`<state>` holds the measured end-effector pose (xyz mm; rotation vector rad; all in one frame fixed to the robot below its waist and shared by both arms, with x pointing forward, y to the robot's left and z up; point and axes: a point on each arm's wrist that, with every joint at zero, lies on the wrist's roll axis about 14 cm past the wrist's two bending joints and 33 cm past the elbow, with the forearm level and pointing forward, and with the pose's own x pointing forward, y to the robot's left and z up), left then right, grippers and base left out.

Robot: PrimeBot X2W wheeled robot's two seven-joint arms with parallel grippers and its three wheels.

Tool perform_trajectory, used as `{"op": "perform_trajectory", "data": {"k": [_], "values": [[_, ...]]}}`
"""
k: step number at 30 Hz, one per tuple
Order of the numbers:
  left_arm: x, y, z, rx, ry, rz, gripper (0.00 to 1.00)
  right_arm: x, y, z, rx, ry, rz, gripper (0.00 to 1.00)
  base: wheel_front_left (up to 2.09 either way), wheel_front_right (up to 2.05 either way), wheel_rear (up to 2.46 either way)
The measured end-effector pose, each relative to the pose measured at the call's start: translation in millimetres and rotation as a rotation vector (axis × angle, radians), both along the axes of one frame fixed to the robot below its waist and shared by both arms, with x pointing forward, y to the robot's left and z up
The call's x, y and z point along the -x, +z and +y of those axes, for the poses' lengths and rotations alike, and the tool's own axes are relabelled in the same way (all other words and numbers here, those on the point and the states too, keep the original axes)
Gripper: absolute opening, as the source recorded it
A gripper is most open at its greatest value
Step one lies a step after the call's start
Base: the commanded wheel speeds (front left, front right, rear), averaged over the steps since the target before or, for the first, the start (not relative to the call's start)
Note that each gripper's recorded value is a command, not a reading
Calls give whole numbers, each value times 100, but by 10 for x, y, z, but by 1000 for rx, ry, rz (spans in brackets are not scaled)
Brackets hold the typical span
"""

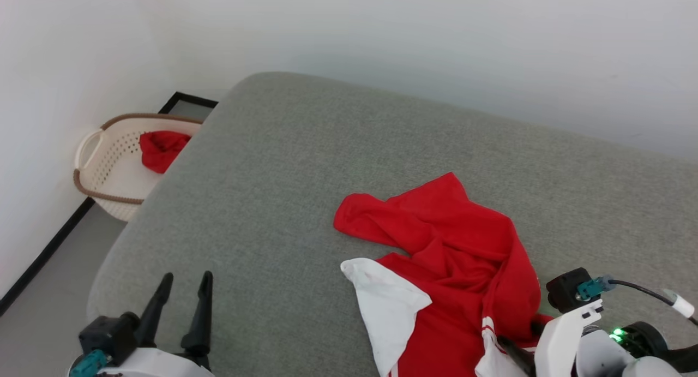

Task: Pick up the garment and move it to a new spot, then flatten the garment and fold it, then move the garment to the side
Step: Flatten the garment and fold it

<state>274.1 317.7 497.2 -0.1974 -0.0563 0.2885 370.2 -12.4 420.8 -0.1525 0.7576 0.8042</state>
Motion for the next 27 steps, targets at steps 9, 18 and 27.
{"op": "perform_trajectory", "data": {"k": [9,18,27], "values": [[11,-63,-8,16,23,13,100,-24,-276,109,50,21,81,0,0,0,0],[19,-40,40,6,62,5,100,-238,-198,178,27,26,23,0,0,0,0],[21,-19,20,4,61,-5,100,-691,232,98,-18,-21,-130,0,0,0,0]]}}
